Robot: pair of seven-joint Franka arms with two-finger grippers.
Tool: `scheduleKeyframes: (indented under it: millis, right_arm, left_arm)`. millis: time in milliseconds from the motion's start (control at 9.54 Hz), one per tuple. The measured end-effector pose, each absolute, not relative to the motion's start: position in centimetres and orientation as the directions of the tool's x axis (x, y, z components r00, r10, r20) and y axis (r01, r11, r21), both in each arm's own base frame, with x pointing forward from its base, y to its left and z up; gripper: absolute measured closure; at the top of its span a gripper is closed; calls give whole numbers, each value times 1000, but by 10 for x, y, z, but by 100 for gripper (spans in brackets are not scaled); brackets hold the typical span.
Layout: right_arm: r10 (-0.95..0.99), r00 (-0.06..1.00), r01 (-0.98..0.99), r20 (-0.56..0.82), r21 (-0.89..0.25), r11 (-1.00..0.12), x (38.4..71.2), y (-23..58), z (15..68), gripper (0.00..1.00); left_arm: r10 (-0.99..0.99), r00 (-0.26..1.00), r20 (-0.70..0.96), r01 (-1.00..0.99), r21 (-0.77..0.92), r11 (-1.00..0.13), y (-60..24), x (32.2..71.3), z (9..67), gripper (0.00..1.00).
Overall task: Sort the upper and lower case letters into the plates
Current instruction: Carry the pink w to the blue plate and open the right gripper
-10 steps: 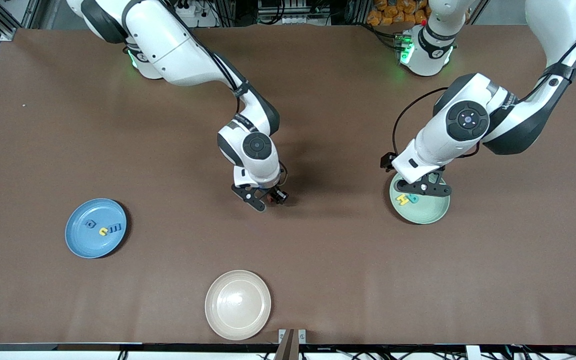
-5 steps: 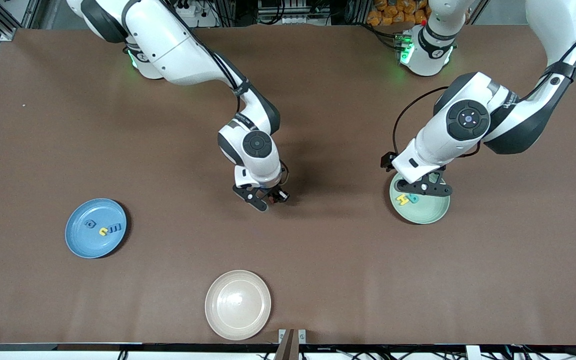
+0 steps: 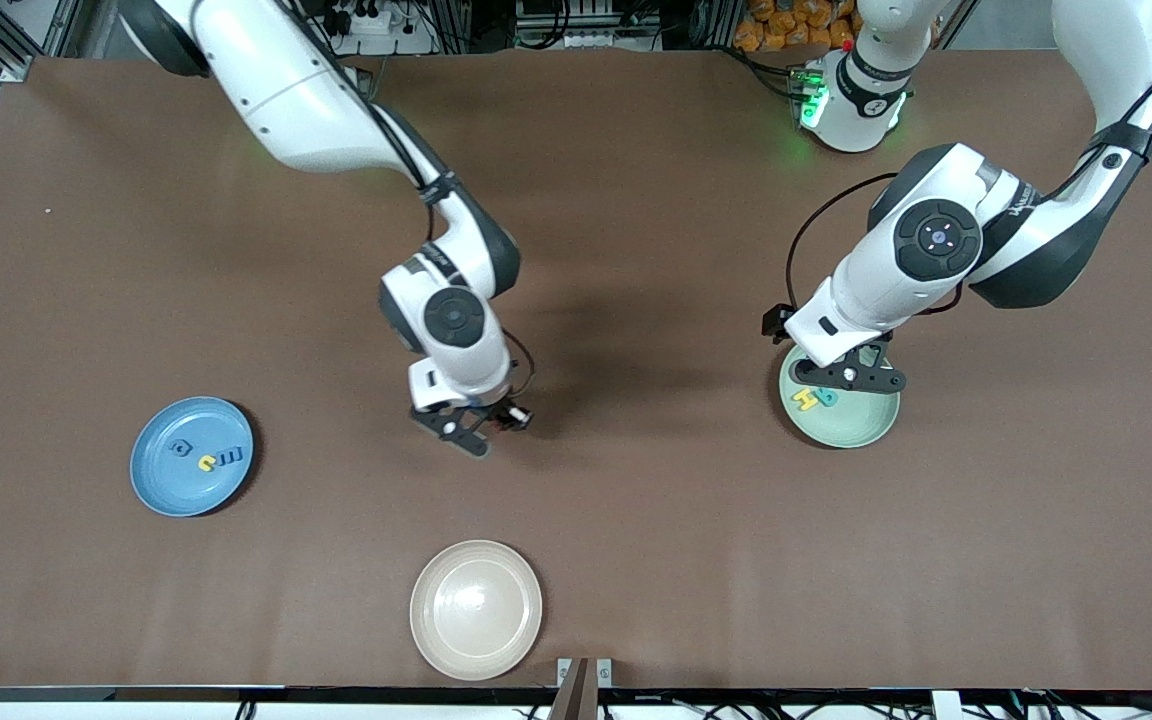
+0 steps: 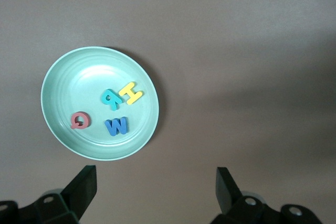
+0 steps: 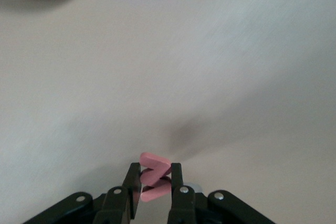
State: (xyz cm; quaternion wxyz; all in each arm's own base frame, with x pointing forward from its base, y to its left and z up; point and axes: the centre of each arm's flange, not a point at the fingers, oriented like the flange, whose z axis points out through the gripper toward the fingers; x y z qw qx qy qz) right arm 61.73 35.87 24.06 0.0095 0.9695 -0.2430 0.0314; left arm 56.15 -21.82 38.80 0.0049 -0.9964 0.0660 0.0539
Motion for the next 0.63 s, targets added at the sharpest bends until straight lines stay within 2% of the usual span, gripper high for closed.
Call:
scheduleKeyframes:
  millis: [314,629]
  right_arm:
    - [-329,944,-330,21,99,-939,654,244,276,73]
    - [-263,965,-255,-17,186,-949,669,120,285,73]
  left_arm:
    - [-131,985,-108,-132,-3,-991,-218,562,388,0]
    - [-131,986,-107,-132,-2,-991,-218,562,389,0]
